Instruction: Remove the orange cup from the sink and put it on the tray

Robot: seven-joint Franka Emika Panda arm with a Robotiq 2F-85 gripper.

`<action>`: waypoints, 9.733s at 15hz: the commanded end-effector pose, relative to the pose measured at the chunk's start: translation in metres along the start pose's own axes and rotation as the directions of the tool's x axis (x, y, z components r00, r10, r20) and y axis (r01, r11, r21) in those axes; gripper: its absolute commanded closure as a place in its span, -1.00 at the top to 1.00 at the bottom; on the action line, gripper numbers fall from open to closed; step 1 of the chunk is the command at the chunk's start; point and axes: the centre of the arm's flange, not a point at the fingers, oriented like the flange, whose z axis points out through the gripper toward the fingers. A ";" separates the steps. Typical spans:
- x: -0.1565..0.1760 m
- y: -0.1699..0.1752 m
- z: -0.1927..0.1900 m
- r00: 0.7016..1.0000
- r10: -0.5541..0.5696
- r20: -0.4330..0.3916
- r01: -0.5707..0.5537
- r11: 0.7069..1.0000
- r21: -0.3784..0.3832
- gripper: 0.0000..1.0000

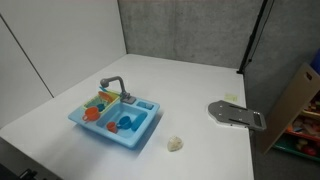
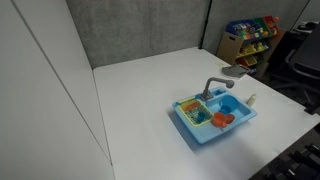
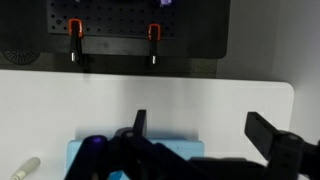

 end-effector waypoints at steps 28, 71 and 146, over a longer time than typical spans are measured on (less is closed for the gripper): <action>0.130 -0.004 0.037 0.967 0.196 -0.166 -0.207 0.977 -0.055 1.00; 0.242 -0.018 0.219 0.946 0.225 -0.235 -0.251 0.964 -0.086 1.00; 0.264 0.146 0.170 0.805 0.472 -0.358 -0.477 0.875 0.080 -0.87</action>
